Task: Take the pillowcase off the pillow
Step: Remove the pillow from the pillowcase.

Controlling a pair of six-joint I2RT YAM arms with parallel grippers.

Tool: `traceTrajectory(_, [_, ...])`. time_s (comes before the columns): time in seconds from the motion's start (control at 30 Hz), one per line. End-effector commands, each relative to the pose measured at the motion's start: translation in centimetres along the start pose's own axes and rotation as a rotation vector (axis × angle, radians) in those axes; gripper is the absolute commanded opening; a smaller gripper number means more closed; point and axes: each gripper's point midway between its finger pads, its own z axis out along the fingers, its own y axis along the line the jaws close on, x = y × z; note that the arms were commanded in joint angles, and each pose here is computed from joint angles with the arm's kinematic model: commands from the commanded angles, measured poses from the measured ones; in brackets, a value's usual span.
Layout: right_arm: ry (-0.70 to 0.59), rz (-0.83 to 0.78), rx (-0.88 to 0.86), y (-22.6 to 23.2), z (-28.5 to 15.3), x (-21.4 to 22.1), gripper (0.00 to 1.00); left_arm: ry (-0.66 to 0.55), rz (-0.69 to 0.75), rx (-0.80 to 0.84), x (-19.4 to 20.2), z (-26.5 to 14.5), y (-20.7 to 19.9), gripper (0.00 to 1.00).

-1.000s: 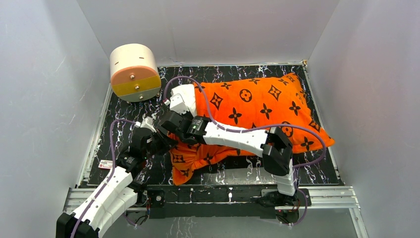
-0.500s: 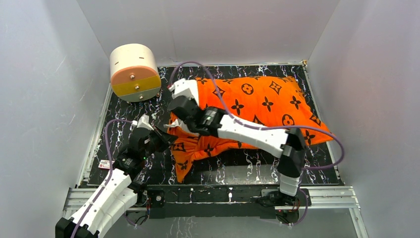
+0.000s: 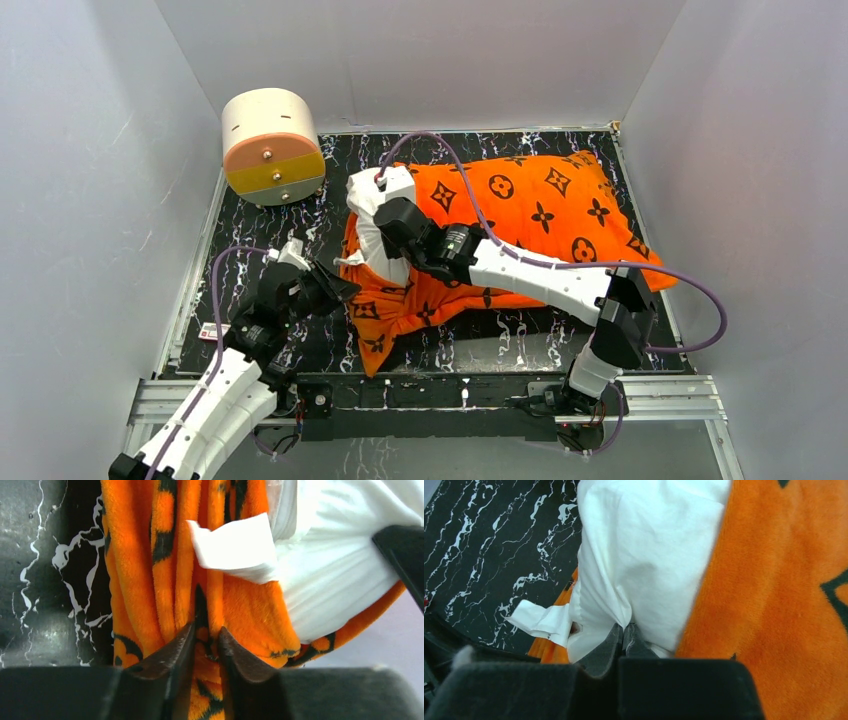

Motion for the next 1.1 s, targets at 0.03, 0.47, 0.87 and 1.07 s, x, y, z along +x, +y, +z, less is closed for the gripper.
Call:
traceTrajectory(0.03, [-0.132,0.181,0.019,-1.6,-0.1,-2.8,0.00,0.141,0.121,0.058,2.0,-2.8,-1.6,0.40])
traceTrajectory(0.47, [-0.047,0.199,0.002,-0.2,1.0,3.0,0.00,0.118,0.124,0.050,-2.0,-0.9,-6.4,0.79])
traceTrajectory(0.87, [-0.092,0.156,-0.067,2.2,-1.0,1.3,0.00,0.211,0.145,-0.146,0.9,2.3,0.7,0.05])
traceTrajectory(1.07, [-0.037,0.064,-0.110,4.9,-0.9,2.9,0.49,0.203,0.141,-0.099,1.1,1.5,0.0,0.00])
